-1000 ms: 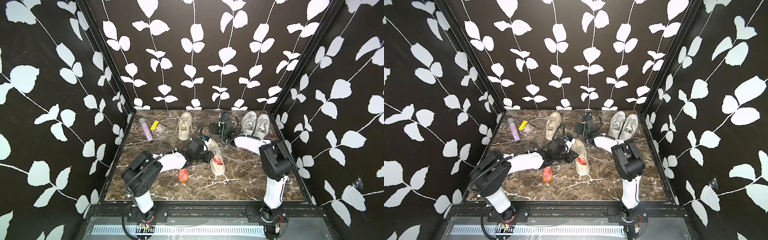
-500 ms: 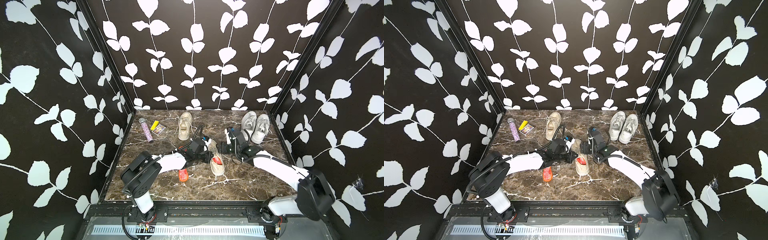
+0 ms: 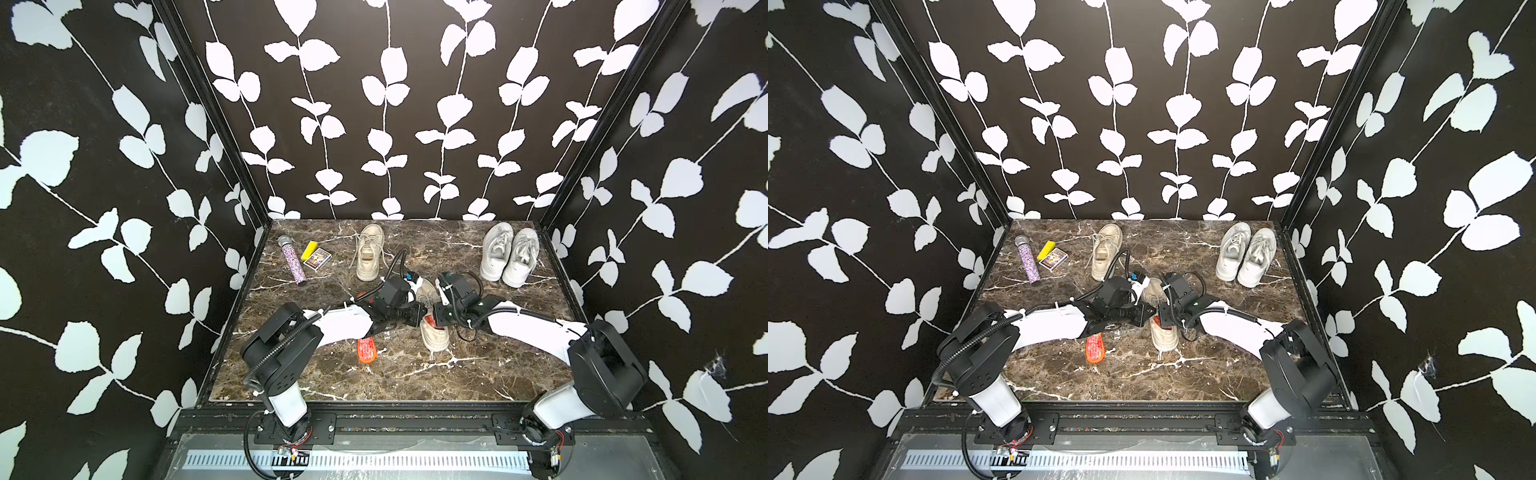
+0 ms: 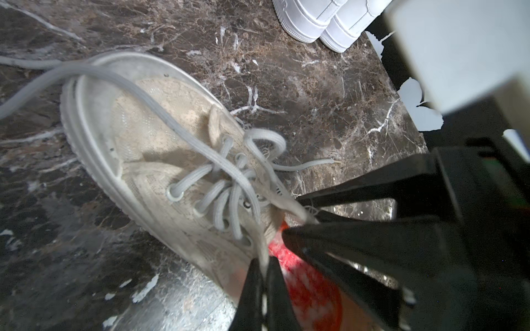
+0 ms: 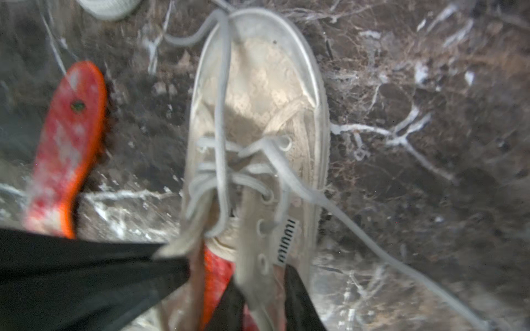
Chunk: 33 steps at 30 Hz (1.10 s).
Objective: Remove the insole from the shoe
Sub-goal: Untie the shoelace on the shoe.
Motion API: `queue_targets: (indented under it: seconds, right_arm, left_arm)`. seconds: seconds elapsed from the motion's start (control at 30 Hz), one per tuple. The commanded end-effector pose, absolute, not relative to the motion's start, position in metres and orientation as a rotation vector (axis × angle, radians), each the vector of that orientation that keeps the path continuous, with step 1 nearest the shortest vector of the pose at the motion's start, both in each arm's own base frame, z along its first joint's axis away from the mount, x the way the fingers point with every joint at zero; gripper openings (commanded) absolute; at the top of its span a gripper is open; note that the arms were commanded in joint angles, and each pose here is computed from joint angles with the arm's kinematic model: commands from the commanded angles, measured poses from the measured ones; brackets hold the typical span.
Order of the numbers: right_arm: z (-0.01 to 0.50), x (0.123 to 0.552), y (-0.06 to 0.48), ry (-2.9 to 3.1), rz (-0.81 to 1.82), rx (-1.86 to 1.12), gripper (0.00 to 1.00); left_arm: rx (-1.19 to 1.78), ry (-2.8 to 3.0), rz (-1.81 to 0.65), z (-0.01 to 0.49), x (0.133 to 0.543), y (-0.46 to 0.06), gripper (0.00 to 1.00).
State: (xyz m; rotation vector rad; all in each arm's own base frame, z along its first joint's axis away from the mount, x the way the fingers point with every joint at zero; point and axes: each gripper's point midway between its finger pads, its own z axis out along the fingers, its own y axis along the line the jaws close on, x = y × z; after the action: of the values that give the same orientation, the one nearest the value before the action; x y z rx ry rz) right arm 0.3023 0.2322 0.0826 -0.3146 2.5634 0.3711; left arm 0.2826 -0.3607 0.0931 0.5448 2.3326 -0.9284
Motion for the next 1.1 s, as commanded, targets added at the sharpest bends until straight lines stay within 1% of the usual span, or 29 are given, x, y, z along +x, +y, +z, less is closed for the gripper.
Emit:
queue_targets:
  seconds: [0.0, 0.07, 0.1, 0.2, 0.33, 0.43, 0.5, 0.6, 0.83, 1.0, 1.03, 1.07]
  right_arm:
    - [0.096, 0.309, 0.227, 2.535, 0.308, -0.287, 0.05]
    - [0.097, 0.310, 0.218, 2.528, 0.262, -0.260, 0.01]
    - [0.096, 0.309, 0.212, 2.530, 0.233, -0.243, 0.00]
    - [0.092, 0.307, 0.193, 2.550, 0.158, -0.190, 0.00]
    - [0.083, 0.310, 0.165, 2.602, 0.167, -0.044, 0.00]
    - [0.073, 0.309, 0.128, 2.622, 0.115, 0.160, 0.00]
    - [0.061, 0.307, 0.113, 2.655, 0.147, 0.282, 0.00]
    - [0.055, 0.307, 0.115, 2.658, 0.193, 0.306, 0.00]
    - [0.059, 0.313, 0.128, 2.613, 0.252, 0.270, 0.00]
    - [0.070, 0.320, 0.167, 2.580, 0.518, 0.149, 0.00]
    - [0.072, 0.321, 0.175, 2.573, 0.563, 0.128, 0.00]
    - [0.075, 0.322, 0.182, 2.562, 0.599, 0.102, 0.00]
  left_arm:
    - [0.535, 2.286, -0.910, 0.112, 0.289, -0.361, 0.00]
    - [0.524, 2.287, -0.888, 0.111, 0.290, -0.357, 0.00]
    - [0.511, 2.289, -0.870, 0.109, 0.291, -0.354, 0.00]
    - [0.446, 2.304, -0.839, 0.105, 0.297, -0.343, 0.00]
    - [0.346, 2.301, -0.840, 0.101, 0.303, -0.326, 0.00]
    - [0.187, 2.323, -0.688, 0.093, 0.311, -0.290, 0.00]
    - [0.091, 2.328, -0.614, 0.087, 0.313, -0.267, 0.00]
    - [0.082, 2.344, -0.570, 0.083, 0.311, -0.257, 0.00]
    - [0.135, 2.398, -0.612, 0.072, 0.307, -0.269, 0.00]
    - [0.233, 2.420, -0.562, 0.080, 0.310, -0.274, 0.00]
    - [0.275, 2.420, -0.578, 0.085, 0.310, -0.280, 0.01]
    - [0.313, 2.416, -0.592, 0.089, 0.309, -0.285, 0.05]
